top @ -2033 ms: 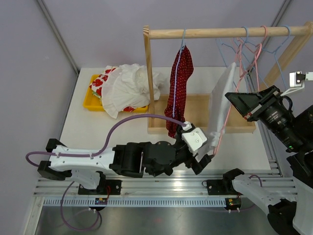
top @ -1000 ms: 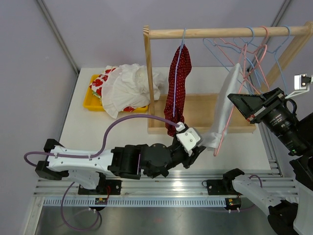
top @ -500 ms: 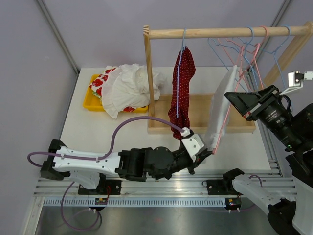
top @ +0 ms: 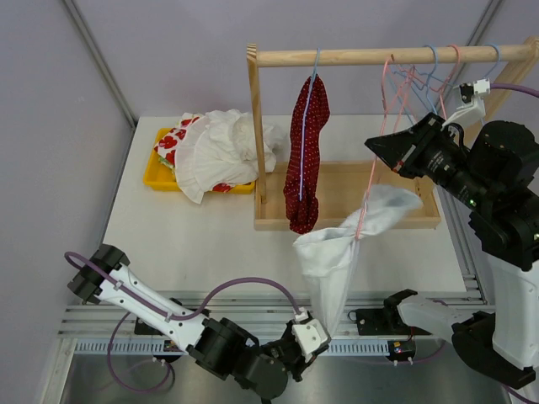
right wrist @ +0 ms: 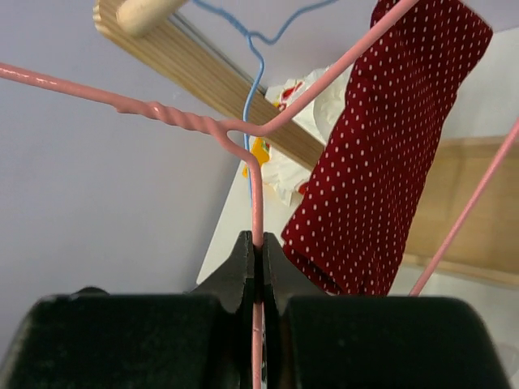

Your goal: Remove the skirt from the hanger

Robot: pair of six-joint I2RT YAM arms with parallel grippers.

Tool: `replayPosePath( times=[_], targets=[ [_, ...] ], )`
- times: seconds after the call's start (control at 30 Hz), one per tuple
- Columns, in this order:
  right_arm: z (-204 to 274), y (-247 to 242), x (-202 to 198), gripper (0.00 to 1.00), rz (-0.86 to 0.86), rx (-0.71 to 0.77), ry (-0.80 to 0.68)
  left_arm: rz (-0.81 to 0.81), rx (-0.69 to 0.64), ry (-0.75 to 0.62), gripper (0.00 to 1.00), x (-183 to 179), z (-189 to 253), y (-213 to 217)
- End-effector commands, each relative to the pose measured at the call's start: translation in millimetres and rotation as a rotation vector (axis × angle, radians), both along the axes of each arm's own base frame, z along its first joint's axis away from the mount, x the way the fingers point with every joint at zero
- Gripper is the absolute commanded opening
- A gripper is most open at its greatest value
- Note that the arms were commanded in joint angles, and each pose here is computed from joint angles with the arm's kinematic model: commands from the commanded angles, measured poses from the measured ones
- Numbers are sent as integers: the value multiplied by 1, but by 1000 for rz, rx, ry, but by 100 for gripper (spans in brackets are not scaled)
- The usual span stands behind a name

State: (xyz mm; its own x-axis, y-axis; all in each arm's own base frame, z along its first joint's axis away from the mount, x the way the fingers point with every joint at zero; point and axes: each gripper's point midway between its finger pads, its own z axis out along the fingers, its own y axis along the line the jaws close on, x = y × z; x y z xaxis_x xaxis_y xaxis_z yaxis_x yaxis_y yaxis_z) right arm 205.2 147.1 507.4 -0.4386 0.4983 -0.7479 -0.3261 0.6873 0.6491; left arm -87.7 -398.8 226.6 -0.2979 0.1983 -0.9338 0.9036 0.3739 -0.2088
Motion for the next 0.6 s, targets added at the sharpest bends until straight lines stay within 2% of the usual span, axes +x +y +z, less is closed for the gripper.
replayPosePath(
  times=[0.0, 0.27, 0.57],
  targets=[
    [61, -9, 27, 0, -104, 84, -234, 18, 141, 0, 0, -29, -30, 46],
    [29, 2, 67, 0, -134, 50, -179, -24, 113, -45, 0, -41, -4, 36],
    [28, 14, 98, 0, -135, 36, -158, -65, 135, -60, 0, -50, -6, 33]
  ],
)
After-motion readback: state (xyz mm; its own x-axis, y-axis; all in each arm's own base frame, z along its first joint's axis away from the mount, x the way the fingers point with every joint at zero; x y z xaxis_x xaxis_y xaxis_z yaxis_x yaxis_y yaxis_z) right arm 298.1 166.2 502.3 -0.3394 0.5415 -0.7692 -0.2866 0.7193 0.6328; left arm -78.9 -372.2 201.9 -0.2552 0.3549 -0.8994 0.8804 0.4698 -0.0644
